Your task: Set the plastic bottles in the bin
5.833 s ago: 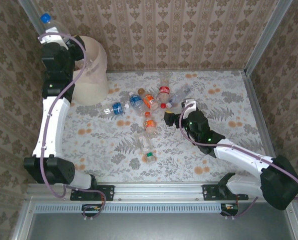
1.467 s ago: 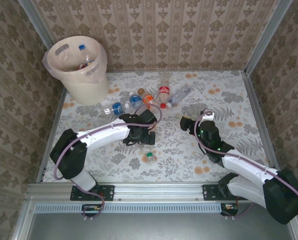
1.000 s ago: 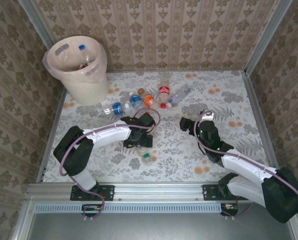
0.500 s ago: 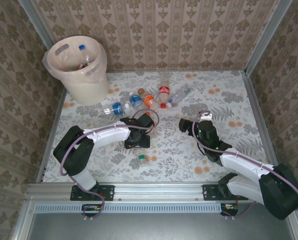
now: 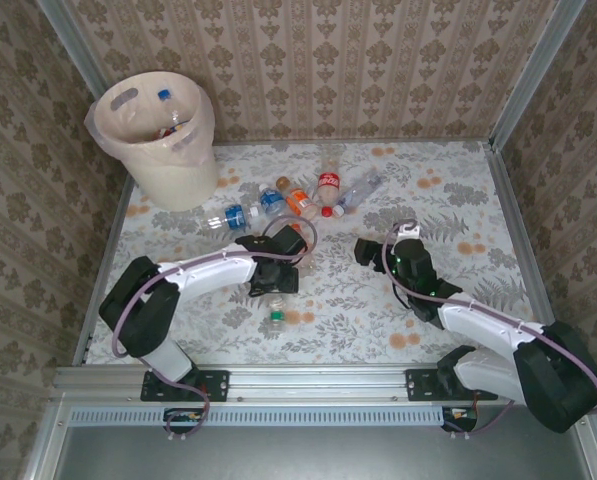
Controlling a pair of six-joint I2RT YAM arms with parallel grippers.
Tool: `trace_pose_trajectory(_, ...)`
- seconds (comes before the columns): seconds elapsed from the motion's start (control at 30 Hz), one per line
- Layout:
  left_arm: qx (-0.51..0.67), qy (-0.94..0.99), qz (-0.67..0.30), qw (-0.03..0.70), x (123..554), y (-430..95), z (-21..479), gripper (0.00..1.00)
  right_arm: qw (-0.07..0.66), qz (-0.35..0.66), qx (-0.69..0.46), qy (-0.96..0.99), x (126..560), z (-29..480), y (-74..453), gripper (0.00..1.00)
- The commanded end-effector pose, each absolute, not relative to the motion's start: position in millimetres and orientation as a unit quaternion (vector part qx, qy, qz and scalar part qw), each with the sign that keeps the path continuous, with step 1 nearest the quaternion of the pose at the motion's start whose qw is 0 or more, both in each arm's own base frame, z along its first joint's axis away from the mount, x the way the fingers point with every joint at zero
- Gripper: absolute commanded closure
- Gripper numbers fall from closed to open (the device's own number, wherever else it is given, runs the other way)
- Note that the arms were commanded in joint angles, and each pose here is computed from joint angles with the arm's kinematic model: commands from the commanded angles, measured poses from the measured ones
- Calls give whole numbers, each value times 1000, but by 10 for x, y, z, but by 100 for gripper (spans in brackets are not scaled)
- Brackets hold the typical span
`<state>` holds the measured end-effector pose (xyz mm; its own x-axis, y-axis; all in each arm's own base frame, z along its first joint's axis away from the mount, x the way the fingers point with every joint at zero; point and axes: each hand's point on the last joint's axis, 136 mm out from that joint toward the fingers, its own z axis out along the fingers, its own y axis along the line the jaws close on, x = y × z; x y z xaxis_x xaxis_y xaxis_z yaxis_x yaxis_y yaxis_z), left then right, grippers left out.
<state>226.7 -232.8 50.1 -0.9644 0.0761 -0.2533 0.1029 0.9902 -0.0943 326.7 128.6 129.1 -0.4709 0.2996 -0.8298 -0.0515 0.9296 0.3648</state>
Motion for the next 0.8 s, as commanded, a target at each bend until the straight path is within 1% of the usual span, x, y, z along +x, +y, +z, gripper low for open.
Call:
trace_pose_trajectory(0.0, 46, 986, -54, 154, 2356, -2278, 626, 35, 522, 195, 55, 828, 3365, 1473, 1413, 0)
trace_pose_trajectory(0.2, 40, 976, -70, 203, 2527, -2243, 925, 37, 517, 247, -4, 819, 3373, 1576, 1720, 0)
trace_pose_trajectory(0.47, 11, 954, -83, 289, 2885, -2030, 1499, 38, 499, 271, -18, 823, 3429, 1589, 1928, 0)
trace_pose_trajectory(0.67, -11, 934, -65, 350, 3026, -1737, 1962, 37, 495, 288, -21, 819, 3448, 1653, 2052, 0)
trace_pose_trajectory(0.77, -28, 922, -48, 382, 3087, -1504, 2202, 37, 498, 294, -18, 816, 3473, 1699, 2079, 0)
